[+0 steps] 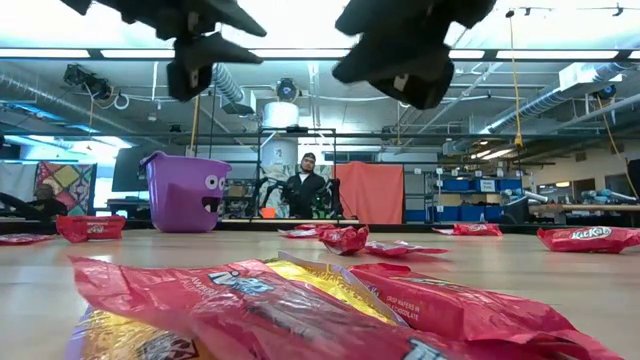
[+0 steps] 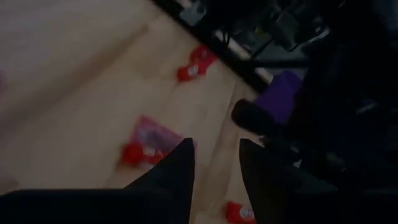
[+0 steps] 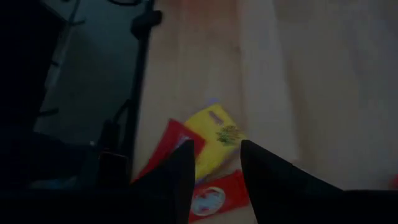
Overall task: Sort candy by brand, put in halloween buckets
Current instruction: Put the yellow candy into the top purple bucket
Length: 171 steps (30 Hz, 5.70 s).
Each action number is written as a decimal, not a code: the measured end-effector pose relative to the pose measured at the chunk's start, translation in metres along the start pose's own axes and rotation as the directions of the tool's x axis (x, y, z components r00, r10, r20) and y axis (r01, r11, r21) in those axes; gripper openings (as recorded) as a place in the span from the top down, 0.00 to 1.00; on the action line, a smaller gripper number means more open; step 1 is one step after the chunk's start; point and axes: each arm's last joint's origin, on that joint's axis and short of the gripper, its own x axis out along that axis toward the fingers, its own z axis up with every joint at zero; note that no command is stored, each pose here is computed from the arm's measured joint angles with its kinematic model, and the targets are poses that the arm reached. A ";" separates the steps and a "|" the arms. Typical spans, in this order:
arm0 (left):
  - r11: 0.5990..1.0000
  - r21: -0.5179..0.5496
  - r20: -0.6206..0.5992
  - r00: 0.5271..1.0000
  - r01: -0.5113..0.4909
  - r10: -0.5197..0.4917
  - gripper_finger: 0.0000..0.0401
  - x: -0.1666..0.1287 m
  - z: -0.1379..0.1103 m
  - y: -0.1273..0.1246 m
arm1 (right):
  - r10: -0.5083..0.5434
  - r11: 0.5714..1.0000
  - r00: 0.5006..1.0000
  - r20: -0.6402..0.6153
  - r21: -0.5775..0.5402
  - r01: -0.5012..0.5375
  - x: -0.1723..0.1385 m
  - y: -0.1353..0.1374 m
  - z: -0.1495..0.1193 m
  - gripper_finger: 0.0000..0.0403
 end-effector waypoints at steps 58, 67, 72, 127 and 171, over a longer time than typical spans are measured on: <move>0.999 -0.013 -0.133 0.990 -0.051 0.049 0.67 0.010 -0.063 -0.023 | -0.127 0.988 0.992 0.011 0.093 0.126 0.032 -0.025 -0.006 0.85; 0.997 -0.009 -0.143 0.987 -0.073 0.071 0.67 0.011 -0.063 -0.021 | 0.003 0.994 0.992 -0.123 0.113 0.011 0.075 -0.040 -0.031 0.45; 0.997 -0.009 -0.142 0.987 -0.075 0.073 0.67 0.011 -0.063 -0.020 | 0.040 0.993 0.992 -0.116 0.113 -0.027 0.092 -0.042 -0.039 0.44; 0.998 -0.034 -0.166 0.985 -0.051 0.045 0.63 0.011 -0.064 -0.022 | -0.308 0.894 0.885 0.350 -0.212 0.395 -0.009 -0.012 0.026 0.99; 1.000 -0.020 -0.145 0.989 0.024 -0.027 1.00 0.007 -0.057 -0.029 | -0.358 0.910 0.852 0.381 -0.063 0.411 -0.010 -0.009 0.024 0.94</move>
